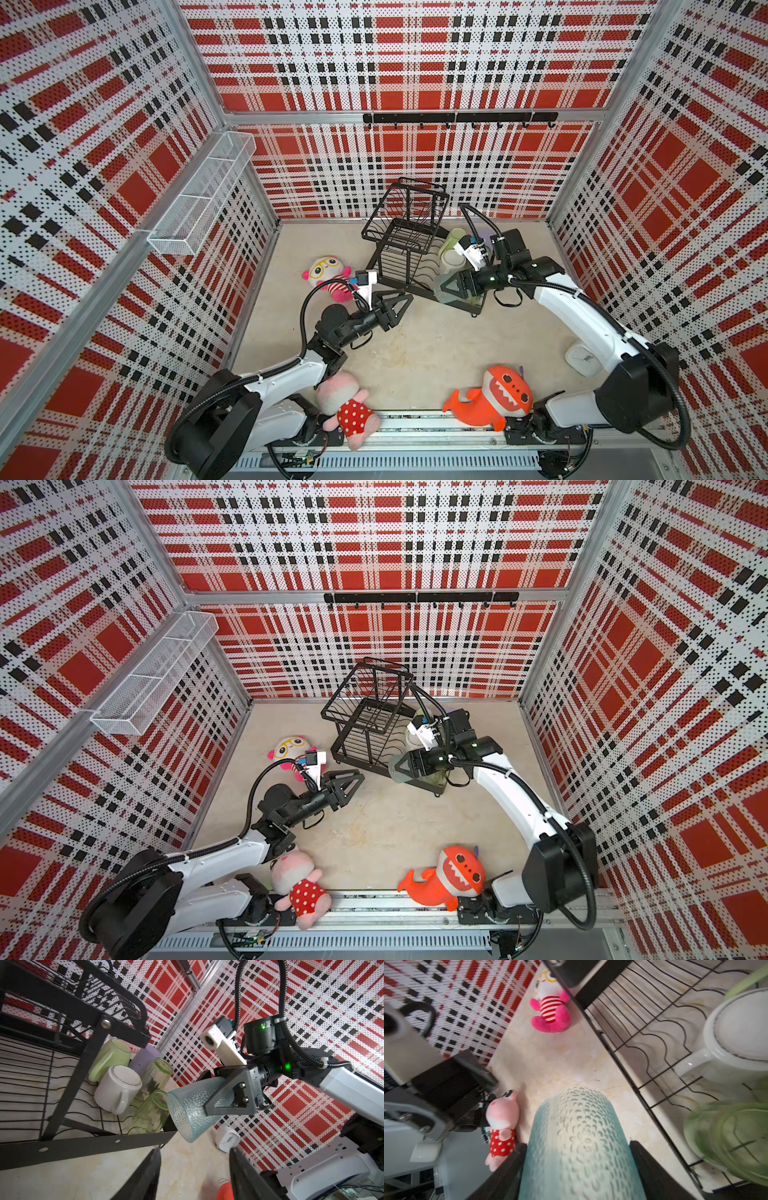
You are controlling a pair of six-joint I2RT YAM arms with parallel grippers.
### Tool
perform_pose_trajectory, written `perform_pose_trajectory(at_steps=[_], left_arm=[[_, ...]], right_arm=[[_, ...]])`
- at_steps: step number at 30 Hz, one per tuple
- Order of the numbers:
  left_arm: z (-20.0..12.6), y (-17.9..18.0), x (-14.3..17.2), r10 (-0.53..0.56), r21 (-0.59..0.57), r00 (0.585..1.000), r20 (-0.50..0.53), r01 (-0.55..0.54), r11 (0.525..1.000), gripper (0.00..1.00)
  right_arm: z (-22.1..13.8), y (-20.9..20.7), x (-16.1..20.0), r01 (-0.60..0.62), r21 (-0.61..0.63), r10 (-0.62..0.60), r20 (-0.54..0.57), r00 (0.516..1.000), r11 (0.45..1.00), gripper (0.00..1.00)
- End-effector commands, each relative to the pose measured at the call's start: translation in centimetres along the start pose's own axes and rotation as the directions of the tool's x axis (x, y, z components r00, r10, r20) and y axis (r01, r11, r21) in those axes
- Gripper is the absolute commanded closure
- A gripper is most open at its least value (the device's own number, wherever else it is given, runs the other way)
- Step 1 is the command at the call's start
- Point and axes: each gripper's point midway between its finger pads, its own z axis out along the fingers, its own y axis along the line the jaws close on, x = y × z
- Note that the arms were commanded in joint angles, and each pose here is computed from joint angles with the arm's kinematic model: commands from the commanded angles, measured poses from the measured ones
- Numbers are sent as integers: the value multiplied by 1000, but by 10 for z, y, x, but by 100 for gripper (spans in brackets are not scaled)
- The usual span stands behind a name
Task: Load cups into a dish rack
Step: Place the cup upside down at the dish rack.
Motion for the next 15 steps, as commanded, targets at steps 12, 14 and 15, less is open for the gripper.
perform_pose_trajectory(at_steps=[12, 14, 15], left_arm=[[-13, 31, 2, 52, -183, 999, -4, -52, 982, 44], [-14, 33, 2, 56, -193, 998, -4, -55, 980, 44], [-15, 34, 2, 57, -197, 998, -3, -56, 979, 44]], right_arm=[[41, -65, -22, -64, 333, 92, -69, 993, 941, 31], [42, -69, -25, -73, 351, 99, -57, 993, 933, 31], [44, -71, -27, -76, 357, 100, -49, 994, 931, 31]])
